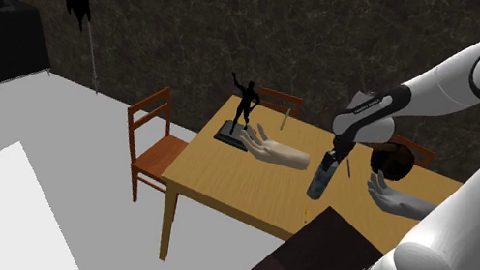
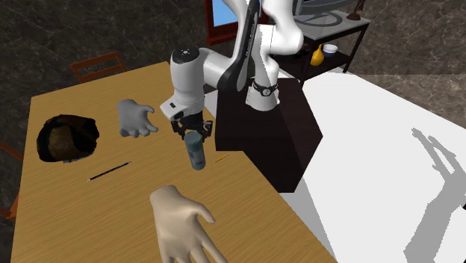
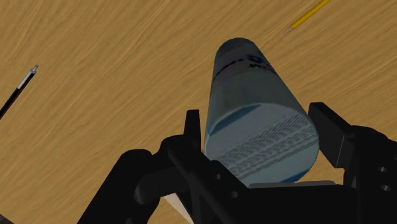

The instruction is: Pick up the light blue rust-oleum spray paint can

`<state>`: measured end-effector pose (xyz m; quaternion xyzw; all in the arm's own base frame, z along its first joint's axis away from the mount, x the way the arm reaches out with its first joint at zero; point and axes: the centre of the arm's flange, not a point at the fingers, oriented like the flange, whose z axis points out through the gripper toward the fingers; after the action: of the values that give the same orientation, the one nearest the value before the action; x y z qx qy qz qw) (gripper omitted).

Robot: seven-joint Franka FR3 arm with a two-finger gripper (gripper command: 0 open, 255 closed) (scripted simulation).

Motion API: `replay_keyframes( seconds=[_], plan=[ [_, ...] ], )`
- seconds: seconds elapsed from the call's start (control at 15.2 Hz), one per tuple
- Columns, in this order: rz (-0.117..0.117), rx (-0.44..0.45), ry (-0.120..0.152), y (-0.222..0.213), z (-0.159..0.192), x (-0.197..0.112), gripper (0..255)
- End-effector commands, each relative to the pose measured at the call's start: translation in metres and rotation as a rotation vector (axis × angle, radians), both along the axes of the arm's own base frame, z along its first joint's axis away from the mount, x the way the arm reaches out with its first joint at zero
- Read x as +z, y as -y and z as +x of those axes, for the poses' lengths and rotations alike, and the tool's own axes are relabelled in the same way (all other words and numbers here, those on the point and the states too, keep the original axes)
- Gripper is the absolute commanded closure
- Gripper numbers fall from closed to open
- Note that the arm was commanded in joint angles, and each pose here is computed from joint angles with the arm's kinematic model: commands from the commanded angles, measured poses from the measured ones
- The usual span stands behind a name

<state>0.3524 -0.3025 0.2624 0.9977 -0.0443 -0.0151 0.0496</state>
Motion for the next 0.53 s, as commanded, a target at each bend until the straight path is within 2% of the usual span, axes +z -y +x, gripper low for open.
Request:
replay_keyframes(
  seconds=[0.0,0.46],
  plan=[
    [0.000,0.000,0.000,0.000,0.001,0.011,255],
    [0.000,0.000,0.000,0.000,0.001,0.048,255]
  ],
)
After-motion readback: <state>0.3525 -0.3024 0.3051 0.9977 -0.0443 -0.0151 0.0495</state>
